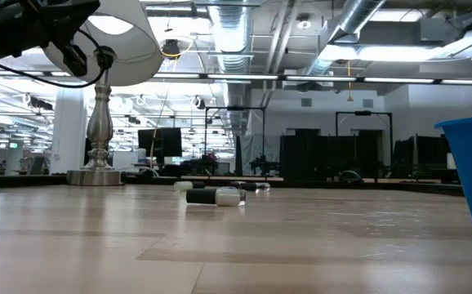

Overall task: Pick & Place Nail Polish
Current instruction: Put the light blue nail polish into the blue bin

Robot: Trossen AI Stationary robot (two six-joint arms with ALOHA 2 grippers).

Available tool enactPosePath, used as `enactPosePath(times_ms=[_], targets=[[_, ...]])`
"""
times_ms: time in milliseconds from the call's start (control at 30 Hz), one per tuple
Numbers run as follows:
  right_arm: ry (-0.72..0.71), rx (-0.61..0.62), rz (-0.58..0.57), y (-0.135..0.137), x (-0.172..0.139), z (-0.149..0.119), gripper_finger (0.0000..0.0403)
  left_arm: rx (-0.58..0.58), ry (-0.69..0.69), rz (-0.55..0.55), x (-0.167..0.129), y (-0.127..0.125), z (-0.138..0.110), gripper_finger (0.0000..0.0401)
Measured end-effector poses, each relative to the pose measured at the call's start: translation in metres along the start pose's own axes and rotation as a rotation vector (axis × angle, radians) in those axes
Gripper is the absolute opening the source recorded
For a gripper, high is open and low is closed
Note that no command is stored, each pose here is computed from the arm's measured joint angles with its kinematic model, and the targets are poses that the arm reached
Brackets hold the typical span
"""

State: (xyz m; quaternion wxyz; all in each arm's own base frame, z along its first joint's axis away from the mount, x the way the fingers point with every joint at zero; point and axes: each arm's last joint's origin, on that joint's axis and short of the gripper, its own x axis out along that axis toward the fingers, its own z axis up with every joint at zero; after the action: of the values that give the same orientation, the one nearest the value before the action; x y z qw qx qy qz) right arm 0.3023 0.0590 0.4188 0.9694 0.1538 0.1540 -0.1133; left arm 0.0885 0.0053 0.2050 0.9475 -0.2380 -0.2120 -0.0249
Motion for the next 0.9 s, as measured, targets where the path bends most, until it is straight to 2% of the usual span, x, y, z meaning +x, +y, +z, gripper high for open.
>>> enactPosePath(times_ms=[167,367,467,667,900], targets=[[-0.126,-0.037,0.000,0.001,-0.024,0.016,0.0046,0.000,0.000,0.000,0.000,0.000,0.000,0.0001],[-0.128,-0.052,-0.087,-0.004,-0.027,0.015,0.0046,0.000,0.000,0.000,0.000,0.000,0.000,0.0001],[-0.123,-0.073,-0.200,-0.007,-0.023,0.010,0.0046,0.000,0.000,0.000,0.000,0.000,0.000,0.0001],[-0.103,-0.179,-0.524,-0.021,-0.010,0.000,0.0046,0.000,-0.001,0.000,0.000,0.000,0.000,0.0001],[-0.097,-0.306,-0.754,-0.031,0.020,-0.006,0.0046,0.000,-0.001,0.000,0.000,0.000,0.000,0.0001]])
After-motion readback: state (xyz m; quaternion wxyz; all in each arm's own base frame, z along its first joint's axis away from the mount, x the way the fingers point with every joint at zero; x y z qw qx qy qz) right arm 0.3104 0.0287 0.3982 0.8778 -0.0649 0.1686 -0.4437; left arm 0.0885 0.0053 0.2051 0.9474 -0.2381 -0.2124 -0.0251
